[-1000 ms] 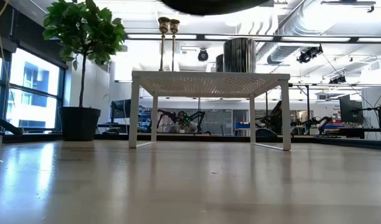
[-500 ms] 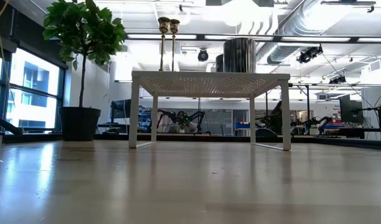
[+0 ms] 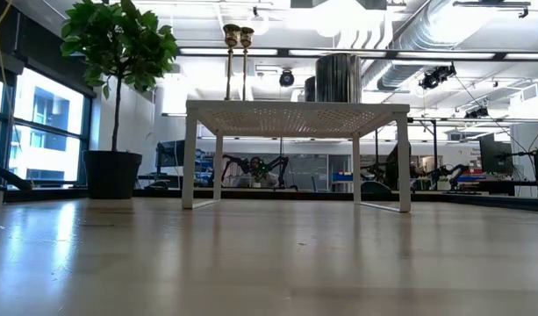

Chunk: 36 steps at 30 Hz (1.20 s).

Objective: Pick & Place candle stick holders
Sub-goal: Put the orange candle on the shelf

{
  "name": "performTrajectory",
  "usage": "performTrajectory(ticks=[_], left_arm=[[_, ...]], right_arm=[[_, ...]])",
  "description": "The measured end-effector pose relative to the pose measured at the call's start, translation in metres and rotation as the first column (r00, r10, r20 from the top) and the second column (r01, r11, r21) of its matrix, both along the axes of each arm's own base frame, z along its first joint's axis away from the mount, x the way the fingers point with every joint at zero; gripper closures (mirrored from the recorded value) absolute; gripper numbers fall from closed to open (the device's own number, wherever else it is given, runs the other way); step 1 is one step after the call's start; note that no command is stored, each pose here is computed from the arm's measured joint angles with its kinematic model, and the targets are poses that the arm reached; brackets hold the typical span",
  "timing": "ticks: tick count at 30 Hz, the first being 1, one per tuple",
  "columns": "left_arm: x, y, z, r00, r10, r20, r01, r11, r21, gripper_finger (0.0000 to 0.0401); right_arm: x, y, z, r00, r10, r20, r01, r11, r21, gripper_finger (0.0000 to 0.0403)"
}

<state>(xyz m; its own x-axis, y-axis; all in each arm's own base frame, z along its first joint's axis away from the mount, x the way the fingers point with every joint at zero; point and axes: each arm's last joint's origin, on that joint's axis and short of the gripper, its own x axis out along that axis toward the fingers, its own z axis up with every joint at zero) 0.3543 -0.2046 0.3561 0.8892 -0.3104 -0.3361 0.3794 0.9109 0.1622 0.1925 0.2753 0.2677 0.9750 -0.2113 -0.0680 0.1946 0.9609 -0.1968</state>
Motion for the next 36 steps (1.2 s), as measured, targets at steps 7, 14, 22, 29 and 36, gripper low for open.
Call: performTrajectory(ticks=[7, 14, 22, 29, 36], left_arm=[[0.0, 0.0, 0.01, 1.0, -0.004, 0.029, 0.004, 1.0, -0.004, 0.005], [0.001, 0.002, 0.009, 0.999, -0.022, 0.026, 0.022, 1.0, 0.019, 0.005], [0.001, 0.003, 0.008, 1.0, -0.022, 0.016, 0.022, 1.0, 0.014, 0.005], [0.001, 0.003, 0.008, 1.0, -0.019, 0.017, 0.019, 1.0, 0.015, 0.0052], [0.003, 0.007, 0.008, 1.0, -0.019, 0.011, 0.019, 1.0, 0.009, 0.0052]], right_arm=[[0.022, -0.014, -0.004, 0.999, 0.025, -0.034, -0.024, 0.999, 0.034, 0.0008], [0.046, -0.03, -0.005, 0.992, 0.107, -0.07, -0.103, 0.992, 0.068, 0.0008], [0.064, -0.036, -0.004, 0.973, 0.229, -0.041, -0.224, 0.969, 0.1, 0.0008], [0.065, -0.034, 0.001, 0.958, 0.288, 0.002, -0.287, 0.953, 0.093, 0.0008], [0.078, -0.046, 0.0, 0.95, 0.311, -0.008, -0.309, 0.947, 0.087, 0.0008]])
